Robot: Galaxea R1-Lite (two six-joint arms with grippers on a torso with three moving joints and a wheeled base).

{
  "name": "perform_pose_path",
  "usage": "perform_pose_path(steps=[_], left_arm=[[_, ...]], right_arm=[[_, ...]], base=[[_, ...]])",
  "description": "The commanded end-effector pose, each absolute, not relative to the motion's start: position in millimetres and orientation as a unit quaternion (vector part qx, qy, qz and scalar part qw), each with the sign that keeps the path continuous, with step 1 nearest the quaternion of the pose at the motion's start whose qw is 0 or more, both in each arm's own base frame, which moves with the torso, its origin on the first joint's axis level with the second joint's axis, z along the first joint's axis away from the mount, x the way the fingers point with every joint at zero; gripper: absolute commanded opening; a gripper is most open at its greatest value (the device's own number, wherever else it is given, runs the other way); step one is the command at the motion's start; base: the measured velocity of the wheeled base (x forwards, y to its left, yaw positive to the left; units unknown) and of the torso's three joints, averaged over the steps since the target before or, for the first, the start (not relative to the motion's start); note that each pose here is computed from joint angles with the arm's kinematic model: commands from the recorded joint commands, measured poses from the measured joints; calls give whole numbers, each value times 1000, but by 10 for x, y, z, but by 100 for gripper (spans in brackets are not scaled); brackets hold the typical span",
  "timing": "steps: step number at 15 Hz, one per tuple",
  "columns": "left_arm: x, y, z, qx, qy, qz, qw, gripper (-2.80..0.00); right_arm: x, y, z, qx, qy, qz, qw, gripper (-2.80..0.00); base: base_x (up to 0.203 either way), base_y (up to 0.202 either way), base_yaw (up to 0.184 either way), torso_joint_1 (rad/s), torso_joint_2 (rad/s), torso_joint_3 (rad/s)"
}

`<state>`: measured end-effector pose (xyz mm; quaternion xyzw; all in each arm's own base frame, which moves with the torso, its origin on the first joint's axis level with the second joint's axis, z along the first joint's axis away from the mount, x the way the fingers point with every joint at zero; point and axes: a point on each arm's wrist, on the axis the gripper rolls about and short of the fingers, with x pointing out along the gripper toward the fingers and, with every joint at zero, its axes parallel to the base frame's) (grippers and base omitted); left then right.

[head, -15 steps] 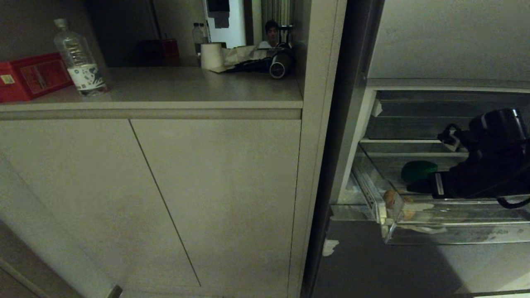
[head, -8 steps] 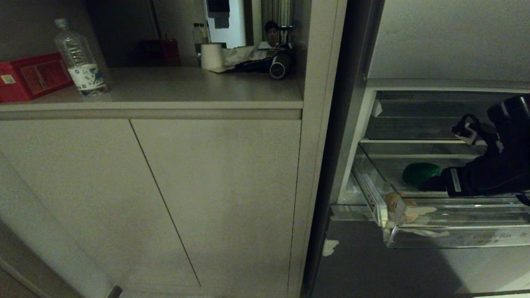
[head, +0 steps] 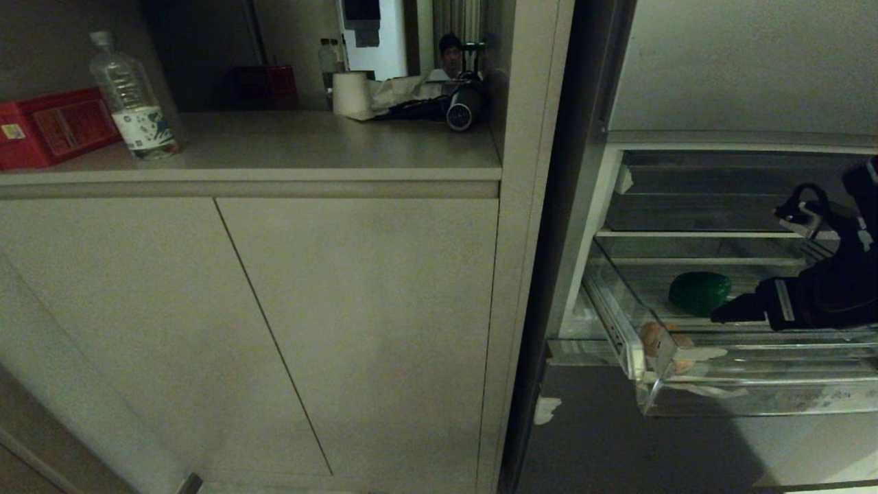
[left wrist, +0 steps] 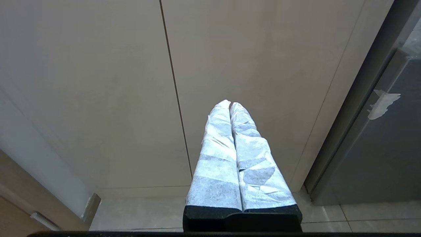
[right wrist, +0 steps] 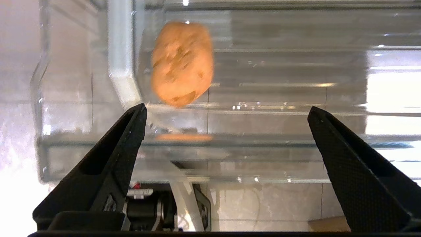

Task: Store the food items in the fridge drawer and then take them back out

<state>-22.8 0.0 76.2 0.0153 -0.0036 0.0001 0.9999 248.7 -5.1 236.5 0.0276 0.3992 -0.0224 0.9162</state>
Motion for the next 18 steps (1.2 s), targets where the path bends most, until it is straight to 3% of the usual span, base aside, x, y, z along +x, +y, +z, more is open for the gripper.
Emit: perform_pose_path(steps=[1, 11, 18], left_arm=[[-228, 0, 763, 15, -4, 0, 1000, -280], [-228, 0, 763, 15, -4, 0, 1000, -280], [-228, 0, 763, 15, -4, 0, 1000, -280]], right_arm=[[2576, -98, 2302, 31, 410, -31, 911, 0], [2386, -149, 2310, 43, 428, -9, 903, 0], [3016, -302, 2164, 53, 443, -28, 894, 0]], base=[[0, 0, 0, 0, 0, 0], [0, 0, 0, 0, 0, 0], [0, 0, 0, 0, 0, 0]])
